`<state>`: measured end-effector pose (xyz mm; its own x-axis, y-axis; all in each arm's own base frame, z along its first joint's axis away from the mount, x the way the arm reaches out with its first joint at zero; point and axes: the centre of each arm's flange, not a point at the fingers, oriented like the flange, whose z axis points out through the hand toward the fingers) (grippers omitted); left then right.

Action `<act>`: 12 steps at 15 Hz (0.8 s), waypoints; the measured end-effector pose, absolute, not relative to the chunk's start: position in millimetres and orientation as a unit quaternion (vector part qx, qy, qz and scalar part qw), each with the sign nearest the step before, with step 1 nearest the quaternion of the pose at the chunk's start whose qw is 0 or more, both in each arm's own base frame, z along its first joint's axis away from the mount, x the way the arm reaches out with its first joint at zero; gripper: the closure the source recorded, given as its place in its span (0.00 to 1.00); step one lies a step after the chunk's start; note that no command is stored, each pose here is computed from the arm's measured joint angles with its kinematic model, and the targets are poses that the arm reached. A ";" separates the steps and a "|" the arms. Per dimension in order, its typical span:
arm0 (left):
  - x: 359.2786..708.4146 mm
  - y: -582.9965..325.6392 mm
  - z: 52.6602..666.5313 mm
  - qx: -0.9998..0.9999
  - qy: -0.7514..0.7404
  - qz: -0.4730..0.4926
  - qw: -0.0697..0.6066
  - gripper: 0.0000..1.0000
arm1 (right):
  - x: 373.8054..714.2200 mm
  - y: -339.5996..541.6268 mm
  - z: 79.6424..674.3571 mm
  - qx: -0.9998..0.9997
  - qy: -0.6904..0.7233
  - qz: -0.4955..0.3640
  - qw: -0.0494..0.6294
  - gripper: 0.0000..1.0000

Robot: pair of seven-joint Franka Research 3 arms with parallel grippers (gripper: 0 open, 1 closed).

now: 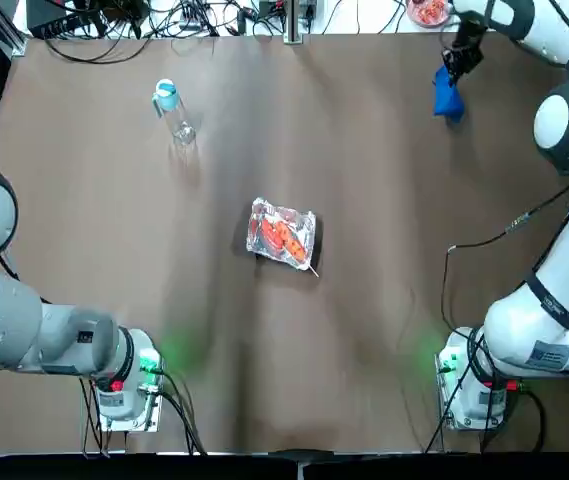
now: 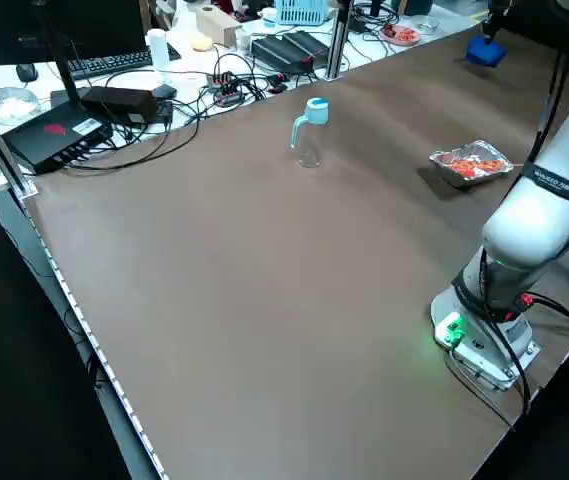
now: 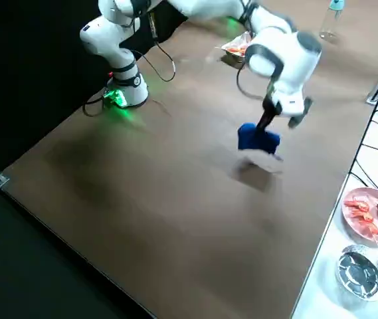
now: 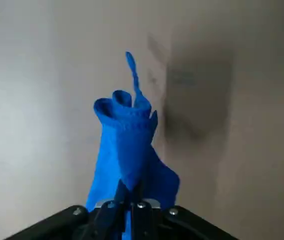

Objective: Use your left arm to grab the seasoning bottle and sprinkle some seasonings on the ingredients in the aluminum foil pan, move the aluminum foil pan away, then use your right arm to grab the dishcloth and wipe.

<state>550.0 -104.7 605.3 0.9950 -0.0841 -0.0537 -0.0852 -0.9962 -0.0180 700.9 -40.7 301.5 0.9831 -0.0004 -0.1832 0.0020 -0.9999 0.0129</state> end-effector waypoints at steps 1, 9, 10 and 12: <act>550.1 -104.7 605.1 -0.999 0.042 0.027 0.010 0.00 | 700.1 -59.3 290.8 0.996 0.007 -0.093 0.003 0.94; 552.0 -98.0 604.5 -0.999 0.037 0.027 0.010 0.00 | 691.4 -88.2 251.1 0.993 0.021 -0.116 -0.001 0.94; 552.6 -94.0 605.0 -0.999 0.033 0.026 0.010 0.00 | 691.1 -86.4 246.9 0.993 0.022 -0.119 -0.002 0.94; 553.5 -85.1 606.9 -0.999 0.025 0.024 0.009 0.00 | 690.8 -81.0 240.2 0.992 0.025 -0.124 -0.003 0.94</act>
<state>553.5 -85.1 606.9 0.9976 -0.0490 -0.0494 -0.0499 -0.9986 -0.0178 690.8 -81.0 240.2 0.9682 0.0510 -0.2450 0.0493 -0.9987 -0.0131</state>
